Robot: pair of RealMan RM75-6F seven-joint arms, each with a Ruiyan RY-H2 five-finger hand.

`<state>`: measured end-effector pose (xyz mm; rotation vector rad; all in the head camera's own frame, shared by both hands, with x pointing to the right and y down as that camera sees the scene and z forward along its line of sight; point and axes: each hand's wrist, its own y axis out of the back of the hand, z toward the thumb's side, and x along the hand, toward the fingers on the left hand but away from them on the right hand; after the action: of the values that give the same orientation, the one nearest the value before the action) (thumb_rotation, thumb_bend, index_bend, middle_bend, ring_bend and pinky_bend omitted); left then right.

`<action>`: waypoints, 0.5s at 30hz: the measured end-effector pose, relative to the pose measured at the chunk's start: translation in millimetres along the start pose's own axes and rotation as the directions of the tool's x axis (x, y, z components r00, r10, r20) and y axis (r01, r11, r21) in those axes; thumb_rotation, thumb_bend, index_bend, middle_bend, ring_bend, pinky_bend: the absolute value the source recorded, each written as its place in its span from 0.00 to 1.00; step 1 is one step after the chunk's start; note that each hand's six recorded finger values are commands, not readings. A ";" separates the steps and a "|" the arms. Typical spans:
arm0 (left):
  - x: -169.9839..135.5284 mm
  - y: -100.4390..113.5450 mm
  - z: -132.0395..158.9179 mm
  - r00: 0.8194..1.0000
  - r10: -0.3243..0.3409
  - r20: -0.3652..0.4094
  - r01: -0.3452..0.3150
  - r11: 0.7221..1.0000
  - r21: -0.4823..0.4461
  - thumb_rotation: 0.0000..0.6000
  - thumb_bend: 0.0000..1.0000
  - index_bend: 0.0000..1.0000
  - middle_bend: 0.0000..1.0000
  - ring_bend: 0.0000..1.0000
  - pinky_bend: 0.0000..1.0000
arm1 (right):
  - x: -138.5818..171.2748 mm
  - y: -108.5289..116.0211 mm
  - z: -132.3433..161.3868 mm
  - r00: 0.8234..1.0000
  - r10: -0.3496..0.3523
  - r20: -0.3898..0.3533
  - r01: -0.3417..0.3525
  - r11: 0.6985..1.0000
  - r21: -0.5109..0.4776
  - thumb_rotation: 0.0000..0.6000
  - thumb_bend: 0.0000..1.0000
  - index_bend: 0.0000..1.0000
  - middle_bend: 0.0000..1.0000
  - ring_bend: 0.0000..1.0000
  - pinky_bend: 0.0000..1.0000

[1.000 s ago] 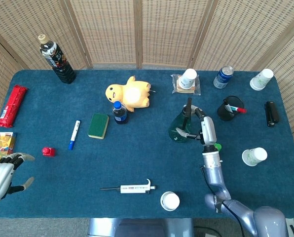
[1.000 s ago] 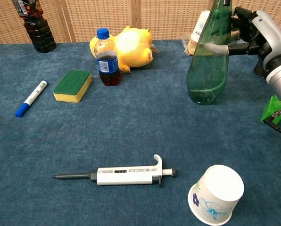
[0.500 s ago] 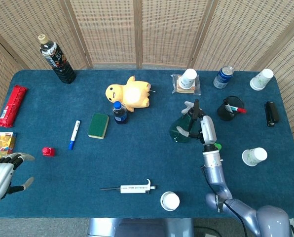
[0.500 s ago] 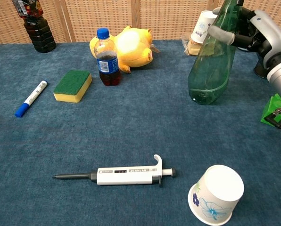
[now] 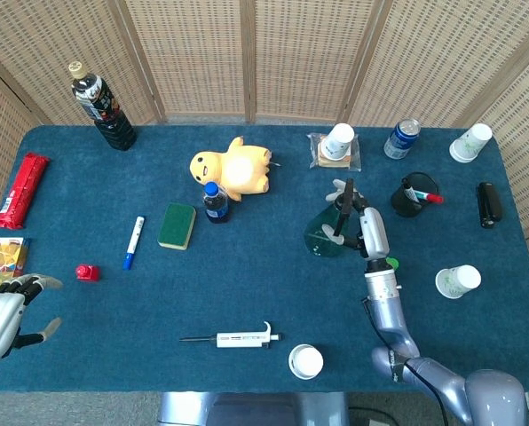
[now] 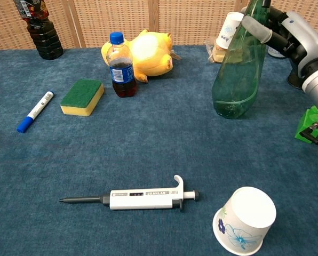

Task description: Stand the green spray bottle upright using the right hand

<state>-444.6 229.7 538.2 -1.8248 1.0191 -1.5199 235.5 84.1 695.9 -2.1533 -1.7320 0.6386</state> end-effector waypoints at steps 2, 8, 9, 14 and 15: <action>-0.1 0.2 0.1 1.000 0.001 0.001 -0.001 1.000 0.001 1.00 0.33 0.30 0.33 0.25 0.23 | -0.5 1.1 -0.1 1.000 -0.003 0.001 0.003 1.000 -0.001 0.44 0.04 0.17 0.38 0.22 0.24; 0.7 1.1 2.0 1.000 0.005 0.007 -0.005 1.000 0.000 1.00 0.33 0.30 0.33 0.26 0.23 | 1.1 8.2 -2.9 1.000 -0.017 0.006 0.017 1.000 0.002 0.44 0.04 0.16 0.38 0.22 0.24; 0.8 1.1 2.4 1.000 0.005 0.008 -0.005 1.000 0.000 1.00 0.33 0.30 0.33 0.26 0.23 | 1.4 9.5 -3.4 1.000 -0.019 0.007 0.019 1.000 0.002 0.44 0.04 0.16 0.38 0.22 0.24; 1.4 1.5 4.7 1.000 0.006 0.014 -0.006 1.000 0.001 1.00 0.33 0.30 0.33 0.25 0.23 | 2.7 17.5 -6.0 0.999 -0.035 0.012 0.035 0.999 0.005 0.44 0.04 0.16 0.38 0.22 0.24; 1.4 1.6 5.2 1.000 0.007 0.015 -0.007 1.000 0.001 1.00 0.33 0.30 0.33 0.25 0.23 | 3.0 19.3 -6.6 0.999 -0.038 0.013 0.037 0.999 0.007 0.44 0.04 0.16 0.38 0.22 0.24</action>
<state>-439.8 227.3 536.7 -1.8276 1.0164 -1.5005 255.6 82.9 691.5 -2.1114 -1.7698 0.6490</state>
